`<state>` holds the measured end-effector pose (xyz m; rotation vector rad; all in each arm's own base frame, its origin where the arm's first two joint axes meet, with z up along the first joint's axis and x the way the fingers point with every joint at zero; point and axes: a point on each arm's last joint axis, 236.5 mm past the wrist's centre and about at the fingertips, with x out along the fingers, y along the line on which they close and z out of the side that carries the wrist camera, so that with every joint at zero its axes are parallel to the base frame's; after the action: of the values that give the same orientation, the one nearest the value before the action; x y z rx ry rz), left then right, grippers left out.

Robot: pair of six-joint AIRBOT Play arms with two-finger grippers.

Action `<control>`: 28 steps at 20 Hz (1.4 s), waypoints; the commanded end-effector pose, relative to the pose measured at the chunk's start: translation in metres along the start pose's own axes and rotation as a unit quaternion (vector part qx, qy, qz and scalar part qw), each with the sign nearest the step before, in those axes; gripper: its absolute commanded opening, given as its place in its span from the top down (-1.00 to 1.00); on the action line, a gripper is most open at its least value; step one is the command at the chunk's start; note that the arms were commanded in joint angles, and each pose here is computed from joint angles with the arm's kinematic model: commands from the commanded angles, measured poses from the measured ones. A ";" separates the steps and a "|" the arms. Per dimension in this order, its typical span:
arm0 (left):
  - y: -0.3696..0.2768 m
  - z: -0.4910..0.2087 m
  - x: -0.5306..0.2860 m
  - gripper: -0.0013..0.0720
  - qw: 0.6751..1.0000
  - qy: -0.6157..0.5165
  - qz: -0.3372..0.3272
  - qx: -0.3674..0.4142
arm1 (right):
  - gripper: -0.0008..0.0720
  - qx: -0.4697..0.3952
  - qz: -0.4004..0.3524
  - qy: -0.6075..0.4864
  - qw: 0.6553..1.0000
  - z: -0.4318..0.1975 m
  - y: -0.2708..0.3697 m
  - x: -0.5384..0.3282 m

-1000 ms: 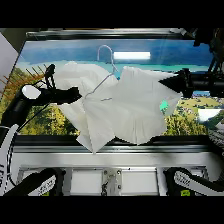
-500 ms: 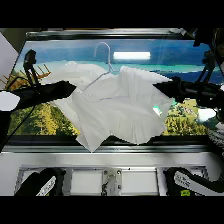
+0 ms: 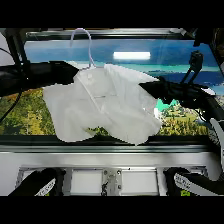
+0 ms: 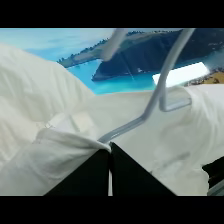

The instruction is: Fold the clothes and pants, and hang the long-sleeved shirts on hangers.

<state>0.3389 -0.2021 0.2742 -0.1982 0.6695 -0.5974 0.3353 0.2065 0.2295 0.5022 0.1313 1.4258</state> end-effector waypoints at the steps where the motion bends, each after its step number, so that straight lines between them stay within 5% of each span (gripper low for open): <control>1: -0.029 0.006 0.003 0.93 0.999 0.016 -0.020 0.032 | 0.96 0.005 0.005 -0.010 1.000 0.001 0.003 0.014; 18: -0.053 -0.006 -0.005 0.92 0.995 0.068 -0.039 0.060 | 0.95 0.011 0.014 0.001 1.000 -0.007 0.005 0.020; 19: -0.052 -0.008 -0.005 0.45 0.995 0.071 -0.038 0.060 | 0.95 0.011 0.015 0.000 1.000 -0.006 0.006 0.020; 20: -0.052 -0.008 -0.005 -0.26 0.995 0.072 -0.038 0.060 | 0.95 0.010 0.018 -0.002 1.000 -0.006 0.007 0.020; 21: -0.053 -0.006 -0.007 -0.54 0.995 0.066 -0.039 0.060 | 0.95 0.010 0.019 -0.004 1.000 -0.005 0.008 0.020; 28: -0.053 0.041 -0.070 -0.53 0.997 -0.059 -0.029 0.044 | 0.96 0.011 0.023 -0.024 0.999 0.005 0.009 0.019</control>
<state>0.3018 -0.2236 0.3355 -0.1235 0.6045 -0.7018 0.3312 0.2252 0.2384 0.5484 0.1102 1.4572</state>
